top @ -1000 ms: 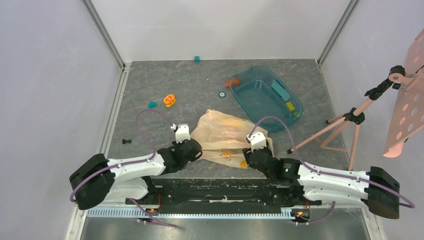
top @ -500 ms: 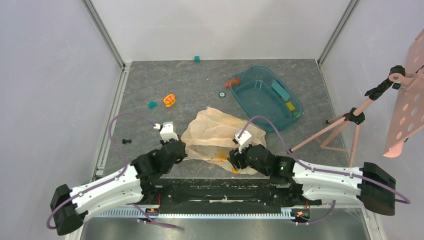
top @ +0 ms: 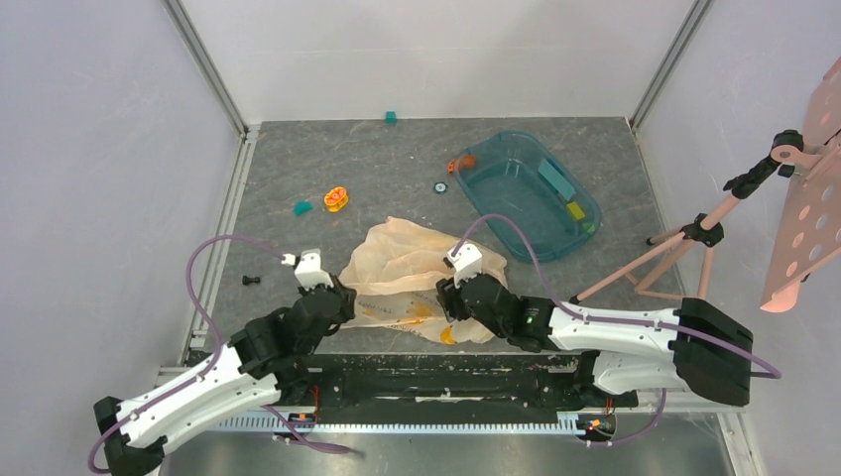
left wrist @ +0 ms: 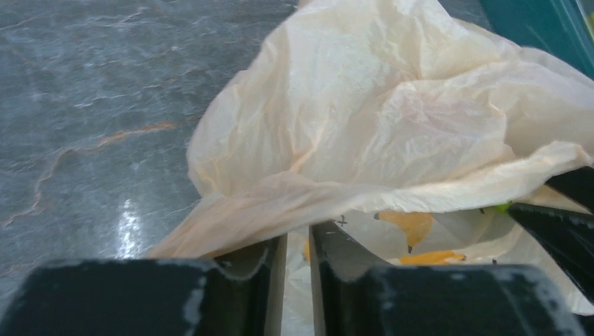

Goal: Take the fake fruits out of the plastic bag

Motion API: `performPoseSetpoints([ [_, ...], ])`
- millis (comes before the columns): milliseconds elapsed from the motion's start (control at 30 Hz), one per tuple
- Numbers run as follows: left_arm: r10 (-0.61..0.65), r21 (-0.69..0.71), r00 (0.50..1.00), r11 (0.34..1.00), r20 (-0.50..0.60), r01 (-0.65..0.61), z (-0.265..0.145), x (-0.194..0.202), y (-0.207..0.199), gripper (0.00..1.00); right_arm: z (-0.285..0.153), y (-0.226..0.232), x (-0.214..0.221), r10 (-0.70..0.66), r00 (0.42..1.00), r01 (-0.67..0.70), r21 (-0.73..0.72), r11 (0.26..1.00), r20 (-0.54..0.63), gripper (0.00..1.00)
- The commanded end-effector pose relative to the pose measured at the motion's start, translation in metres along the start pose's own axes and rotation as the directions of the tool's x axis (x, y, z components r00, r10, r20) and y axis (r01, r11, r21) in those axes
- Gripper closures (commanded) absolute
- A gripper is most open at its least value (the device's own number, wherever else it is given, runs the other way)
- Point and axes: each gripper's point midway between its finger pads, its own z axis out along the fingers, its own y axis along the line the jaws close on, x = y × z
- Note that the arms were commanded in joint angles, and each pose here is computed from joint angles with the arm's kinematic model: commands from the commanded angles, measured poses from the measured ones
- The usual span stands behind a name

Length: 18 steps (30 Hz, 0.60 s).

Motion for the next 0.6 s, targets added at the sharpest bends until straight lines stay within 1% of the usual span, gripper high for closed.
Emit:
performPoseSetpoints([
  [0, 0.020, 0.194, 0.999, 0.981, 0.046, -0.028, -0.004, -0.028, -0.053, 0.68, -0.002, -0.028, -0.033, 0.021, 0.996, -0.039, 0.200, 0.979, 0.090, 0.44],
  [33, 0.033, 0.241, 0.998, 0.970, 0.044, -0.043, -0.006, -0.029, -0.064, 0.61, -0.001, -0.030, -0.036, 0.017, 0.995, -0.037, 0.210, 0.977, 0.095, 0.44],
  [67, 0.040, 0.297, 0.998, 0.954, 0.050, -0.053, -0.008, -0.031, -0.077, 0.56, -0.001, -0.030, -0.040, 0.011, 0.995, -0.032, 0.217, 0.976, 0.101, 0.43],
  [133, 0.064, 0.395, 0.997, 0.915, 0.053, -0.080, -0.015, -0.034, -0.099, 0.51, 0.000, -0.031, -0.046, 0.003, 0.994, -0.027, 0.227, 0.974, 0.106, 0.43],
  [167, 0.077, 0.439, 0.996, 0.893, 0.055, -0.093, -0.018, -0.034, -0.108, 0.50, 0.001, -0.030, -0.049, -0.001, 0.994, -0.024, 0.231, 0.973, 0.107, 0.43],
  [300, 0.154, 0.563, 0.987, 0.813, 0.035, -0.147, -0.026, -0.022, -0.132, 0.50, 0.002, -0.032, -0.061, 0.010, 0.992, -0.041, 0.240, 0.970, 0.129, 0.42],
  [333, 0.171, 0.593, 0.985, 0.791, 0.023, -0.151, -0.028, -0.016, -0.137, 0.51, 0.002, -0.032, -0.063, 0.016, 0.991, -0.048, 0.240, 0.969, 0.134, 0.42],
  [400, 0.193, 0.626, 0.981, 0.765, -0.001, -0.150, -0.027, -0.005, -0.143, 0.55, 0.002, -0.033, -0.066, 0.026, 0.990, -0.059, 0.235, 0.970, 0.141, 0.42],
  [567, 0.216, 0.610, 0.976, 0.778, -0.037, -0.149, -0.004, 0.018, -0.145, 0.65, 0.001, -0.032, -0.067, 0.062, 0.986, -0.095, 0.209, 0.973, 0.157, 0.43],
])
